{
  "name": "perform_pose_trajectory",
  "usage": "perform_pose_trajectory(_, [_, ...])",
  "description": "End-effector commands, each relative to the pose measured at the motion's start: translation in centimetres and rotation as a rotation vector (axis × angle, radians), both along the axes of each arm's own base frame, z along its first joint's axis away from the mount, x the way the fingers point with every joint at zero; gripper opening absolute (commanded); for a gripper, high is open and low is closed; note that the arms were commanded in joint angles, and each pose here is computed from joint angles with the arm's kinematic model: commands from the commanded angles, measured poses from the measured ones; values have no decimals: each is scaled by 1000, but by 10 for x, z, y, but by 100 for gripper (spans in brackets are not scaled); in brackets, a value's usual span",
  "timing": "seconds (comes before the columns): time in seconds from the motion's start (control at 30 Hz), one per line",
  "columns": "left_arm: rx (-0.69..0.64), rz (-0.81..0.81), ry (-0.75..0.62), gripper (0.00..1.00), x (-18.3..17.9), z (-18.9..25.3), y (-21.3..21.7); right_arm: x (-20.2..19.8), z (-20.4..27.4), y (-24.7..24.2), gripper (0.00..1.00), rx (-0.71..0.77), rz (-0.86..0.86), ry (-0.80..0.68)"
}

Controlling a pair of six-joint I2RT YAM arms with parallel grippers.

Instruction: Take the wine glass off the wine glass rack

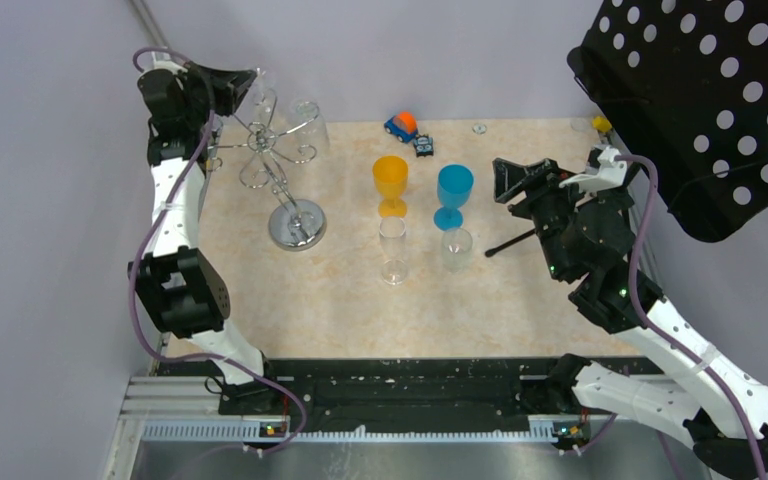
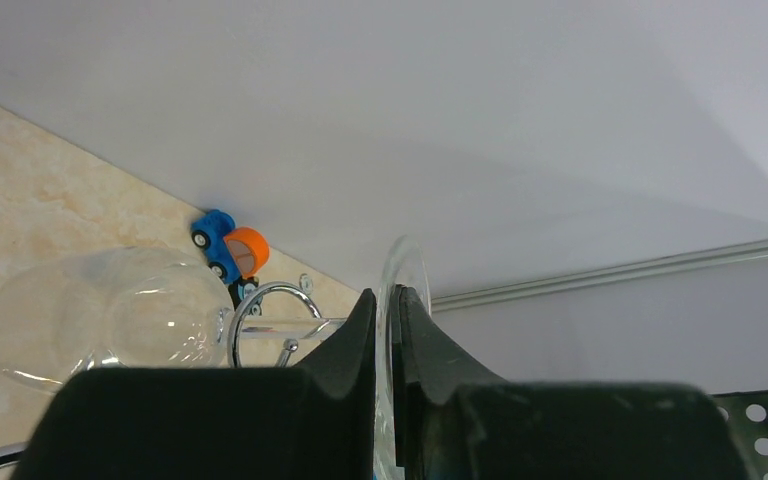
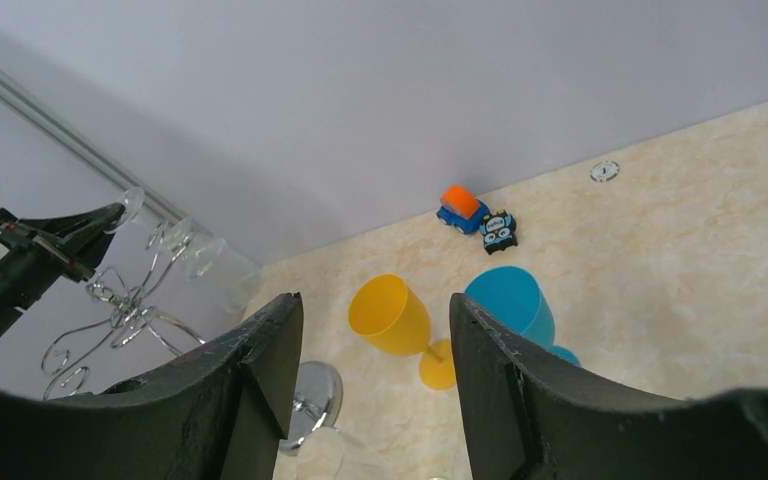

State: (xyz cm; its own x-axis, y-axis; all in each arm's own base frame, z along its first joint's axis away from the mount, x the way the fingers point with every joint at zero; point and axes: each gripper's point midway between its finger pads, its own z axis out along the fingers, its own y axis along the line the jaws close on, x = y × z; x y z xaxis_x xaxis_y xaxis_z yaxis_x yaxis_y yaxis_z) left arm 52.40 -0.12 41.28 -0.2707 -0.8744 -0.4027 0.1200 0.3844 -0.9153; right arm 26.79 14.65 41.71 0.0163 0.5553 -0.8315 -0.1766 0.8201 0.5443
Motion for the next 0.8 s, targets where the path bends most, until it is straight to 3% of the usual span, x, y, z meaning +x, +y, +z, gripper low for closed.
perform_pose_trajectory(0.0, [28,-59,-122,0,-2,35,-10,-3,7,-1,57,30,3,-22])
perform_pose_trajectory(0.43, [53,-171,-46,0,-17,23,-25,0,7,3,56,27,11,-18])
perform_pose_trajectory(0.77, [103,-91,-16,0,-39,33,-6,0,7,4,56,28,14,-19])
